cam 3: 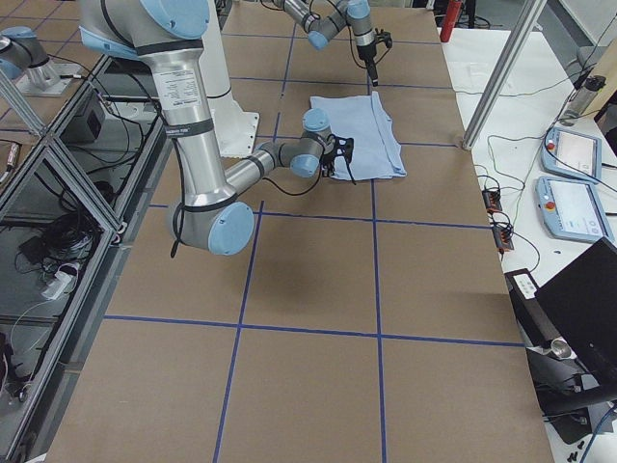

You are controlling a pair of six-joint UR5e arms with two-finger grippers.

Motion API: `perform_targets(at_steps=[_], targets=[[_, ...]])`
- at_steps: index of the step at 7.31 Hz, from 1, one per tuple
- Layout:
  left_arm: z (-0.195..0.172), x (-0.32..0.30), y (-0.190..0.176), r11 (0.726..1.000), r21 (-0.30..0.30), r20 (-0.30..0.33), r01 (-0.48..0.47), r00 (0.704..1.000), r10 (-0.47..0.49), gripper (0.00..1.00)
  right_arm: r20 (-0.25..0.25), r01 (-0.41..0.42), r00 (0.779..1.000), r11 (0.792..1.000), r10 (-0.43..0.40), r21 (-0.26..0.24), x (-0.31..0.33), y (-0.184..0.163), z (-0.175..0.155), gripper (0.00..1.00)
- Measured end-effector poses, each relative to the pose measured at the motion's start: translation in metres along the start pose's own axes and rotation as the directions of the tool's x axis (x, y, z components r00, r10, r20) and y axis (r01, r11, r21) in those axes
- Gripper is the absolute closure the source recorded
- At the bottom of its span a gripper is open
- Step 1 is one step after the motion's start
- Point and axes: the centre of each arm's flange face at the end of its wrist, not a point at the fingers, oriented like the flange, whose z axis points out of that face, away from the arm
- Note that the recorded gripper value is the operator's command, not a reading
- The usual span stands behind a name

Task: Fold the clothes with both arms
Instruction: 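Grasp the folded shirt corner with the right gripper and drag it nearer the robot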

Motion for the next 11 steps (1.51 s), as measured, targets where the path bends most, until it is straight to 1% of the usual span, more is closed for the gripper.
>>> perform_targets(at_steps=[2,4,5,6,7,8,9,10,11], targets=[[0.000,0.001,0.000,1.000,0.000,-0.001,-0.001,1.000,0.001,0.00,0.007,-0.001,1.000,1.000,0.001,0.004,0.005,0.000,-0.013,1.00],[-0.002,0.002,0.001,1.000,0.001,-0.005,-0.002,1.000,0.002,0.00,0.005,0.000,1.000,1.000,0.000,0.002,0.042,0.015,-0.049,1.00],[-0.005,0.003,0.002,1.000,0.002,-0.010,0.001,1.000,-0.001,0.00,-0.006,0.001,1.000,1.000,-0.001,-0.007,0.065,0.030,-0.070,1.00],[-0.006,0.004,0.003,1.000,0.002,-0.014,0.008,1.000,-0.008,0.00,-0.024,0.008,1.000,0.999,-0.009,-0.038,0.085,0.053,-0.083,1.00],[-0.007,0.006,0.004,1.000,0.002,-0.016,0.013,1.000,-0.013,0.00,-0.043,0.020,0.999,0.995,-0.024,-0.095,0.100,0.082,-0.089,1.00],[-0.006,0.006,0.006,1.000,0.000,-0.016,0.016,1.000,-0.016,0.00,-0.055,0.025,0.998,0.983,-0.035,-0.184,0.110,0.120,-0.097,1.00],[-0.004,0.004,0.007,1.000,-0.002,-0.013,0.017,1.000,-0.017,0.00,-0.061,0.025,0.997,0.962,-0.043,-0.272,0.112,0.159,-0.105,1.00],[-0.002,0.000,0.009,1.000,-0.004,-0.008,0.017,1.000,-0.017,0.00,-0.066,0.025,0.997,0.937,-0.051,-0.348,0.111,0.194,-0.112,0.90],[-0.001,-0.002,0.010,1.000,-0.005,-0.006,0.016,1.000,-0.016,0.00,-0.078,0.014,0.996,0.914,-0.050,-0.405,0.110,0.222,-0.115,0.01]])
